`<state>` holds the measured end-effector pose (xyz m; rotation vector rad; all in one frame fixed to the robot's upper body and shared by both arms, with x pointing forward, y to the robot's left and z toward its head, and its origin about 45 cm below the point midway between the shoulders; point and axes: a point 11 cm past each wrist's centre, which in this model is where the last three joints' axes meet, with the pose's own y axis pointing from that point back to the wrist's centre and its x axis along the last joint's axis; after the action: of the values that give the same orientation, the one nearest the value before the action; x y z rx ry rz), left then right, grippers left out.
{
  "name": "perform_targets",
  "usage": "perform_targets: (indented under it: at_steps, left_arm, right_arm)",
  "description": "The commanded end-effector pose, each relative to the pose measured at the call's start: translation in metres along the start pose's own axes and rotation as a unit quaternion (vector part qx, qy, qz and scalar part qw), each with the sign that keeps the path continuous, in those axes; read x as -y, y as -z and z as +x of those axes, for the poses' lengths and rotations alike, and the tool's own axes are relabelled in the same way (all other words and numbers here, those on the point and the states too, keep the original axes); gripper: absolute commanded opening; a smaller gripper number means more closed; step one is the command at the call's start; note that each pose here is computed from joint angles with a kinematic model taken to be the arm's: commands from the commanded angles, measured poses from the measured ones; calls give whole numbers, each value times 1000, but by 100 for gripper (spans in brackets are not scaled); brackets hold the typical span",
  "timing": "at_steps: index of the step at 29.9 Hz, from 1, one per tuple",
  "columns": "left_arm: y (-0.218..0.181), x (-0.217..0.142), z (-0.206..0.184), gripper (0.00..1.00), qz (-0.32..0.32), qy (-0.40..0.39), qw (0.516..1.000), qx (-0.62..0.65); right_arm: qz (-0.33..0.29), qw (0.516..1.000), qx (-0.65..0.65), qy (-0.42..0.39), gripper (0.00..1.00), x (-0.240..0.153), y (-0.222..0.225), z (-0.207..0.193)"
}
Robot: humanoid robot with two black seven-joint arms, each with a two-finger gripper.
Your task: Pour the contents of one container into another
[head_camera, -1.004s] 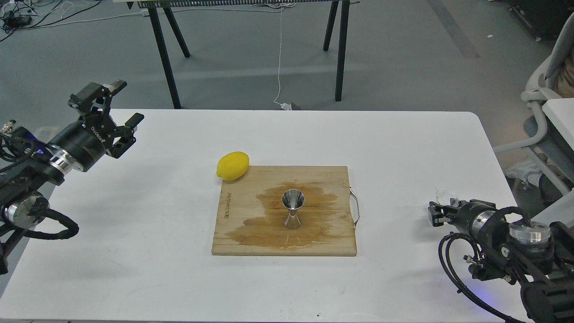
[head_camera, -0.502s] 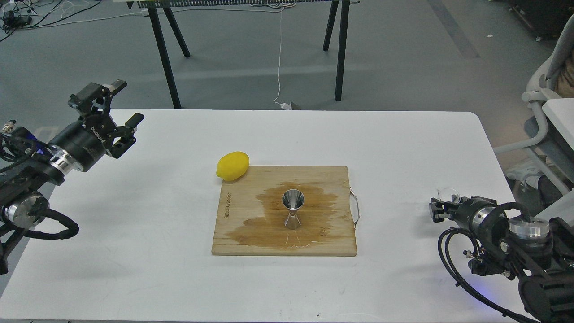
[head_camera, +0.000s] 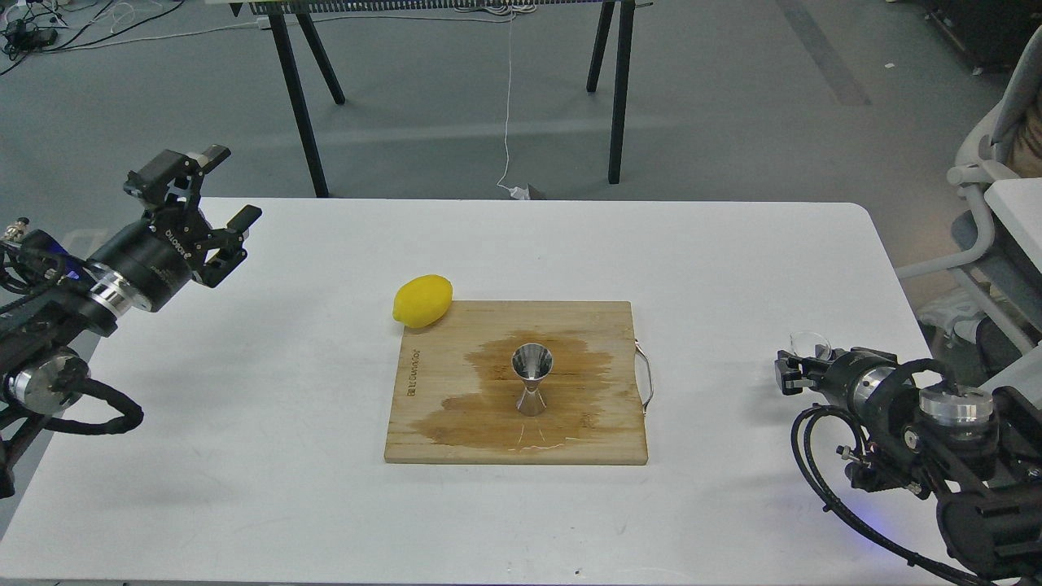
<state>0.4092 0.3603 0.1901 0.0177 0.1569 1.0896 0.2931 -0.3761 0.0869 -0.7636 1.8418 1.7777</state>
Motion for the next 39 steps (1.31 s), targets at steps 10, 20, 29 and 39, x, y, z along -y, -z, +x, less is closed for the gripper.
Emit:
perform_targets:
  at_steps: [10,20,29,39]
  left_arm:
    - [0,0,-1,90,0,1,1000,0]
    - [0,0,-1,90,0,1,1000,-1]
    - [0,0,0,90,0,0,1000,0]
    - [0,0,0,90,0,1,1000,0]
  right_arm:
    - [3,1000,-1,-2,97,0,1,1]
    - [2,1000,3,-10,96,3,-1,7]
    - [2,1000,3,-8,97,3,-2,6]
    - [2,1000,3,-8,97,3,-2,6]
